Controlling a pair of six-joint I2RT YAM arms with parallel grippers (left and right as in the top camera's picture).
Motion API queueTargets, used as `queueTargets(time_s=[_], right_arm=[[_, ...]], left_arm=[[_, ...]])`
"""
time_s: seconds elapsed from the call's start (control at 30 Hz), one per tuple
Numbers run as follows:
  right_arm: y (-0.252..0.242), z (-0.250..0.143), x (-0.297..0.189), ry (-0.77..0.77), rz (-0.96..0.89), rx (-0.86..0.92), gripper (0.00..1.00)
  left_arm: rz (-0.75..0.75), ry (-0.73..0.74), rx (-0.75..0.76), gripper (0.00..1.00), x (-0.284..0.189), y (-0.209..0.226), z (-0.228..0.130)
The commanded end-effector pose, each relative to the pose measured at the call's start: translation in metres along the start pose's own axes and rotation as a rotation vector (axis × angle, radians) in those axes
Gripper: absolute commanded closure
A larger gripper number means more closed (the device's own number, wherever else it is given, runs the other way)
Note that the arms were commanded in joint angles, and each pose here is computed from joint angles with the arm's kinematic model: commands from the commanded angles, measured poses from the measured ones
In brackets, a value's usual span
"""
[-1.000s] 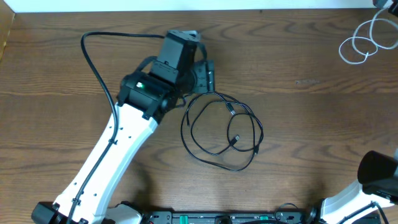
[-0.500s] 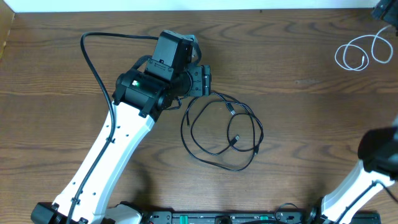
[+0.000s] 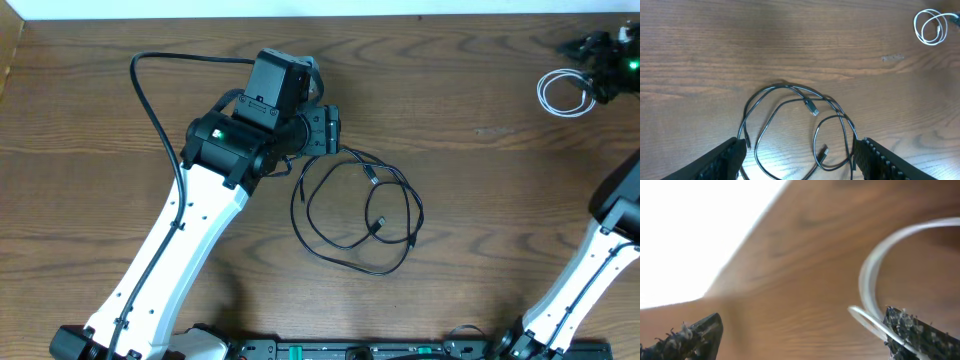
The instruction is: Untangle cables
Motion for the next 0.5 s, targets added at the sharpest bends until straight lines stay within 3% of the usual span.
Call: queueTargets(time_s=[0.0, 0.1, 0.3, 0.47], right_arm=[[0.054, 0.007, -0.029, -0.009, 0.339, -0.026, 0.01], [0.047, 0.006, -0.039, -0.015, 0.343, 0.008, 0.01], [-0.015, -0.016, -0.036, 0.042, -0.082, 0.243, 0.01], [-0.02, -0.024, -0.035, 0.069, -0.13, 0.272, 0.01]], left_arm=[[-0.006, -0.006, 0.017, 0.25, 0.0, -0.003, 0.004], [-0.006, -0.006, 0.017, 0.25, 0.0, -0.003, 0.004], [-0.005, -0.007, 0.017, 0.25, 0.0, -0.003, 0.005], [-0.007, -0.01, 0.018, 0.25, -0.001, -0.003, 0.005]])
Point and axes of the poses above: each gripper's point midway between its finger pads, its own x axis out along the fingers, its own y axis along the line the jaws close on, z = x × y, the point moved 3 cm from there along -x, back along the fingers, and after that the axes turned 10 degrees about -x, right-handed, at the moved point
